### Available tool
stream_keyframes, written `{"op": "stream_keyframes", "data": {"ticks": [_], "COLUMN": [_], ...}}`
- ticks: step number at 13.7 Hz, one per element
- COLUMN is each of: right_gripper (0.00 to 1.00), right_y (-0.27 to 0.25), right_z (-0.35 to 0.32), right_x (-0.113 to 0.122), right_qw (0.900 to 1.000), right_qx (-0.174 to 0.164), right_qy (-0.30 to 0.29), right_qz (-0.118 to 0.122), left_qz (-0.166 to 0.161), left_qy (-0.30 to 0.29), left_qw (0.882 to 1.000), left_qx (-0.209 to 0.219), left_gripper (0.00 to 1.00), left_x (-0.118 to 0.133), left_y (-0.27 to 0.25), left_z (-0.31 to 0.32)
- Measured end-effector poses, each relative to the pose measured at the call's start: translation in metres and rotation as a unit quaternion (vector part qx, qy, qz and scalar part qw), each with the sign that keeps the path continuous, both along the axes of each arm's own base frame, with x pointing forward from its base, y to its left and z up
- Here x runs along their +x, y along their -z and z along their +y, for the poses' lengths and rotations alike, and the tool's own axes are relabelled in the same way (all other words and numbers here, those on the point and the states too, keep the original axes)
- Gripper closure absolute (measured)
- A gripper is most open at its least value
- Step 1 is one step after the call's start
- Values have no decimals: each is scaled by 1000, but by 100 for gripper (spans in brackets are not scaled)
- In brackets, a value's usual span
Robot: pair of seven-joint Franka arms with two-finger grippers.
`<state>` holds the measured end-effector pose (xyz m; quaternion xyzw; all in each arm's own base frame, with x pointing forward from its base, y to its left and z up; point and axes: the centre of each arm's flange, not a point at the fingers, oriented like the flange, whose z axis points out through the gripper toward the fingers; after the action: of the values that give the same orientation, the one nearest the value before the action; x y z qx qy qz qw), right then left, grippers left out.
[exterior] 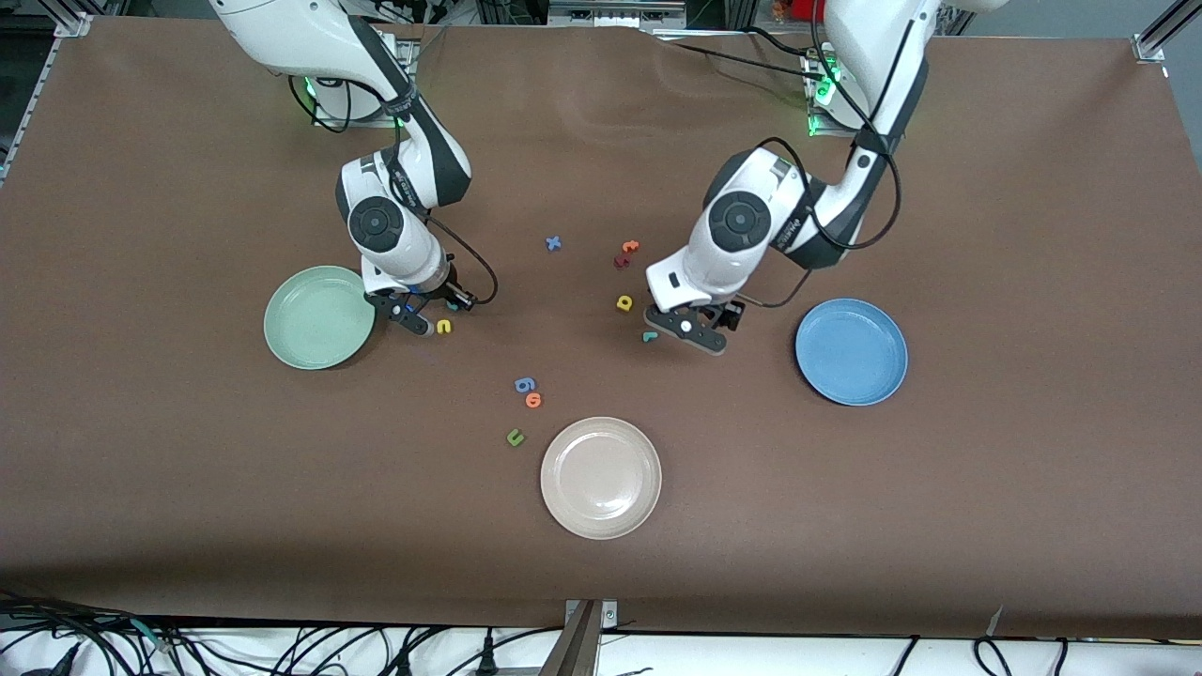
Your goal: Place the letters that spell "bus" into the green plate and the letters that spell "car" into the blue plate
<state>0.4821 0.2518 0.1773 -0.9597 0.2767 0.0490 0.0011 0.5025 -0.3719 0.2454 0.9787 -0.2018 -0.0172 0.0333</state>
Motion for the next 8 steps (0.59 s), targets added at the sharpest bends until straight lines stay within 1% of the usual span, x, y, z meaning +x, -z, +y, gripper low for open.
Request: {"op": "stream_keyframes", "data": {"ticks": [2,4,6,8], "right_gripper": [73,73,73,73], "right_y": [-2,-5,-16,-43], "right_z": [1,2,4,0], "right_x": [1,4,12,30], "right_qw": [1000,1000,1000,999], "right_qx": [1,0,-3,-12], "right_qy": [0,0,0,6], "right_qz": [-1,1,13,34], "left_qz": [-15,-29,-37,-44], "left_qy": [0,-6,-25,-42], "left_qw": [1000,999,998,998], "left_qx": [9,29,42,36], "left_gripper": [0,0,0,0], "left_x": [-31,-54,-67,-73], "left_y": [19,33,39,40], "left_z": [-3,-6,-12,-18]}}
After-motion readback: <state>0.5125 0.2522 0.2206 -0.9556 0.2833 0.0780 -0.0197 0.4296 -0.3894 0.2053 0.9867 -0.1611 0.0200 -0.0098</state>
